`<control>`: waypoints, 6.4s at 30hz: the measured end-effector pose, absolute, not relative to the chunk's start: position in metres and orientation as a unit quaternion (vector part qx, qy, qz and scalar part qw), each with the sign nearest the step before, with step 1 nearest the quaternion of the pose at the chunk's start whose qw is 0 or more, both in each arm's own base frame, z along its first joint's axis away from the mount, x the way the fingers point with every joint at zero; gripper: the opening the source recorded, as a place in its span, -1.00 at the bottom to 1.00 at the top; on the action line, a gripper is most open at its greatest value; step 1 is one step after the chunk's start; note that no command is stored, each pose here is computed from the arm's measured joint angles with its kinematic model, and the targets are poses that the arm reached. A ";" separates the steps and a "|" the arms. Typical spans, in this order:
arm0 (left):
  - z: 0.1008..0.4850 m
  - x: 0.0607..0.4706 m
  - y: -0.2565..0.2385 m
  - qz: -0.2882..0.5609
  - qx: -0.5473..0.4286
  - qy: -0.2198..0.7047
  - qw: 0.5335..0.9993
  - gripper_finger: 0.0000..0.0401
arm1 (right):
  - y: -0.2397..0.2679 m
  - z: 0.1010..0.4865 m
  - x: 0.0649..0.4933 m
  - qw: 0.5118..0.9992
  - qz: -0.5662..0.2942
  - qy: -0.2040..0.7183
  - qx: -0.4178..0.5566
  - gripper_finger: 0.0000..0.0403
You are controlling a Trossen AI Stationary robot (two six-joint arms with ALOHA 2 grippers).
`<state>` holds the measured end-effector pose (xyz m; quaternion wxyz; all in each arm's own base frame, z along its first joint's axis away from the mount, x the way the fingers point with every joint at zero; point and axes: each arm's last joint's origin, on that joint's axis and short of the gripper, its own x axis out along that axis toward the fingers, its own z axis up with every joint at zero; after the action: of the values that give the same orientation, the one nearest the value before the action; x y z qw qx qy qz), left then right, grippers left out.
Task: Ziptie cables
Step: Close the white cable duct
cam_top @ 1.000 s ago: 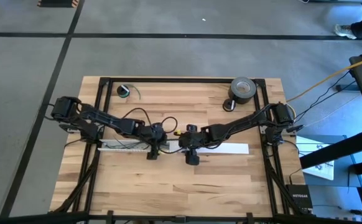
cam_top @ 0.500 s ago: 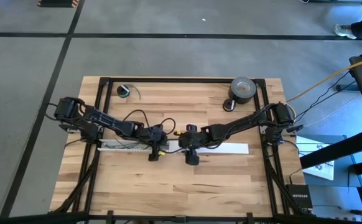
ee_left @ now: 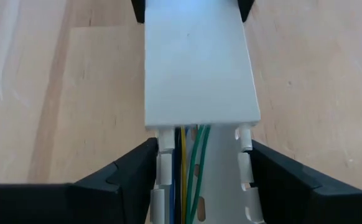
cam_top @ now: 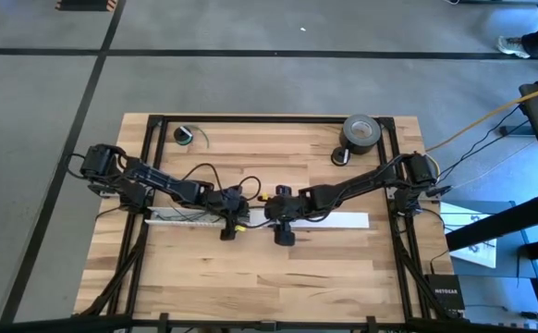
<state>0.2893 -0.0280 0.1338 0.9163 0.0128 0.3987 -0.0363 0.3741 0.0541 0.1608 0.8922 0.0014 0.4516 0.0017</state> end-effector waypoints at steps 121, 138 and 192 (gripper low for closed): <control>0.145 0.277 -0.027 -0.042 0.023 0.460 0.886 0.49 | 0.048 0.184 0.357 0.947 0.022 0.287 0.139 0.10; 0.147 0.281 -0.027 -0.042 0.022 0.442 0.896 0.49 | 0.032 0.159 0.342 0.979 -0.069 0.173 0.085 0.80; 0.147 0.280 -0.027 -0.038 0.014 0.444 0.895 0.49 | 0.058 0.120 0.380 0.956 -0.009 0.294 0.020 0.05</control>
<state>0.2802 -0.0273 0.1467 0.8950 0.0142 0.4442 -0.0379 0.3801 0.0585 0.1198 0.9556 0.0202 0.2940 -0.0087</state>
